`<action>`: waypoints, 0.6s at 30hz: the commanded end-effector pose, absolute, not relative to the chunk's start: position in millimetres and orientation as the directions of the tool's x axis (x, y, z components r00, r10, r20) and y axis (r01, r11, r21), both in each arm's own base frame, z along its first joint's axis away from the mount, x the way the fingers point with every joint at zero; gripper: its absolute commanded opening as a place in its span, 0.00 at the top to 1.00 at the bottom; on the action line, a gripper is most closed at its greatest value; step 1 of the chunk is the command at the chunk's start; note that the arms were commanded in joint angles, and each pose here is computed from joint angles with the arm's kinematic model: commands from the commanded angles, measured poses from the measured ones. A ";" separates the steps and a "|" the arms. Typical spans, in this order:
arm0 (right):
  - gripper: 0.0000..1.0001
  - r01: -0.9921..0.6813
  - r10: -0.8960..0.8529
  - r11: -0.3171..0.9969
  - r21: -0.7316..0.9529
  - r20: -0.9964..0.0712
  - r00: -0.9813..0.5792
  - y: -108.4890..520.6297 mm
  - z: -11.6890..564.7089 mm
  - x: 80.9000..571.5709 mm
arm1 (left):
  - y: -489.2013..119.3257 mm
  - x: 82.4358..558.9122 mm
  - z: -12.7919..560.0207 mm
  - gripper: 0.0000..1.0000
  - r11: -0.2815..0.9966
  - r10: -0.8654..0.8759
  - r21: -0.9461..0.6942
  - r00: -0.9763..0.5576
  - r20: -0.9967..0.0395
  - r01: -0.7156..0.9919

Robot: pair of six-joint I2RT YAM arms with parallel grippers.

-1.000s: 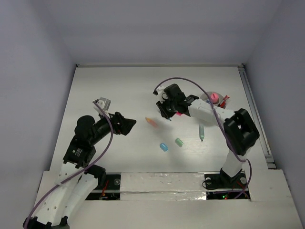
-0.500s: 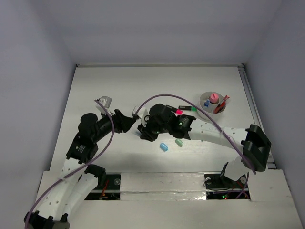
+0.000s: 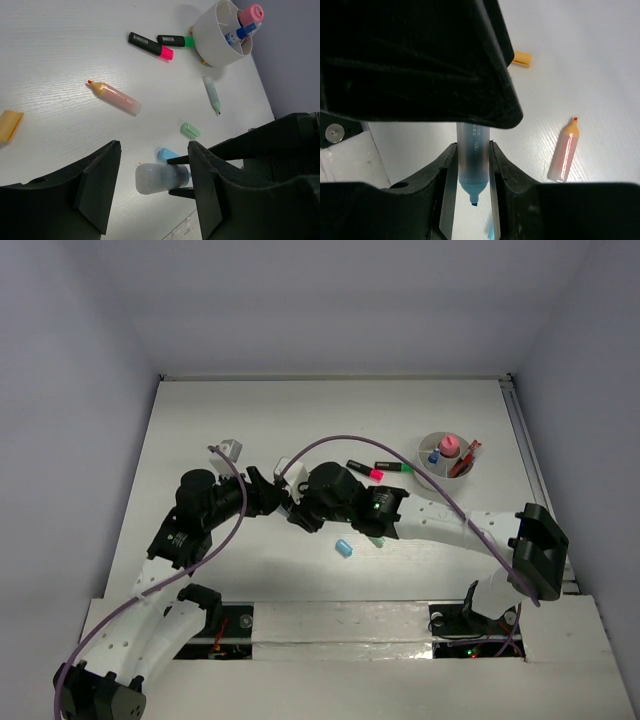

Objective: Sort the stationery into containers
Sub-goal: Pick up the pen from the center of the board.

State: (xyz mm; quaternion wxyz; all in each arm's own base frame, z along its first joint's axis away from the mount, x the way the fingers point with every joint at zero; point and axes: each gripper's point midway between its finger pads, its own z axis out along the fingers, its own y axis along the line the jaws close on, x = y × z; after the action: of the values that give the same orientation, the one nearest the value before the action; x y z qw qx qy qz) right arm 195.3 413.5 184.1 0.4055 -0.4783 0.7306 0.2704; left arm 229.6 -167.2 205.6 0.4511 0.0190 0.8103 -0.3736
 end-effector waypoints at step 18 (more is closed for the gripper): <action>0.96 -0.854 -0.264 0.510 -0.108 -0.964 -0.036 449.4 251.0 216.3 | -176.7 224.6 217.2 0.81 0.667 -0.303 -0.604 -0.583 -0.754 0.436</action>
State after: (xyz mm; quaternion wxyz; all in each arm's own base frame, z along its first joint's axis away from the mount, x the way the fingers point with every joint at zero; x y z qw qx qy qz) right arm 204.2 437.8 213.9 0.4932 -0.4508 0.6985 0.2564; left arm 228.2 -171.5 206.7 0.4435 0.0243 0.8081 -0.3870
